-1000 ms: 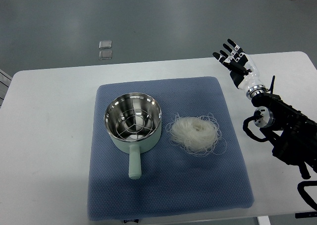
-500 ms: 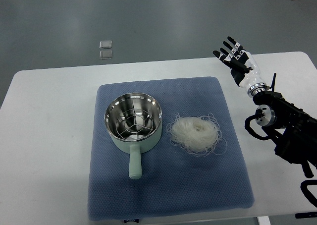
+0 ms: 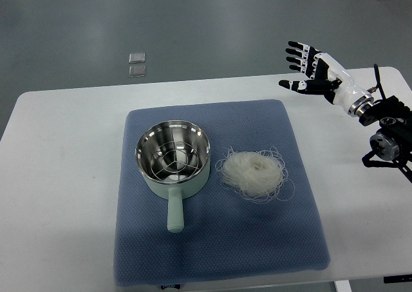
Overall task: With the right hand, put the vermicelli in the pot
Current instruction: 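Reach the right hand down toward the white vermicelli bundle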
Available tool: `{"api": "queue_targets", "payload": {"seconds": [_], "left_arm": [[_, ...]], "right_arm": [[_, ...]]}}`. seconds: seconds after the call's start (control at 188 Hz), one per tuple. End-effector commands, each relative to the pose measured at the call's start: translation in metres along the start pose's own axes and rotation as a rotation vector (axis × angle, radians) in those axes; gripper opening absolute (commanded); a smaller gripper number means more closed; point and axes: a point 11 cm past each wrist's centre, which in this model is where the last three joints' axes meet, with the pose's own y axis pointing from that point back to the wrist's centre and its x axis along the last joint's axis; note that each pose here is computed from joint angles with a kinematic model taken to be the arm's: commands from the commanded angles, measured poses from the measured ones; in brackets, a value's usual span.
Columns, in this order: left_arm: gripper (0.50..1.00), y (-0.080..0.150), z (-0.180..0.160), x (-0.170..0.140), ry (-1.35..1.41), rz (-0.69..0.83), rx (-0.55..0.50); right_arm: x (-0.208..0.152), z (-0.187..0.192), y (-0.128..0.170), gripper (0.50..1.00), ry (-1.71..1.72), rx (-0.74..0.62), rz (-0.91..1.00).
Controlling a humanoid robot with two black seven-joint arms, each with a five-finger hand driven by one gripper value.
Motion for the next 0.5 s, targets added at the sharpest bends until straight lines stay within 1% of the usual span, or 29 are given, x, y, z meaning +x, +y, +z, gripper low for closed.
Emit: {"api": "queue_targets", "payload": {"seconds": [0.0, 0.133, 0.357, 0.495], "left_arm": [[1.000, 0.000, 0.000, 0.000, 0.000, 0.000, 0.000], [1.000, 0.000, 0.000, 0.000, 0.000, 0.000, 0.000], [1.000, 0.000, 0.000, 0.000, 0.000, 0.000, -0.001], [1.000, 0.000, 0.000, 0.000, 0.000, 0.000, 0.000]], "right_arm": [[0.001, -0.009, 0.010, 0.917, 0.093, -0.012, -0.095], [-0.008, -0.022, 0.021, 0.917, 0.203, 0.004, -0.231], [-0.036, -0.040, 0.040, 0.917, 0.421, 0.015, -0.496], [-0.053, -0.041, 0.047, 0.917, 0.565, 0.000, -0.625]]}}
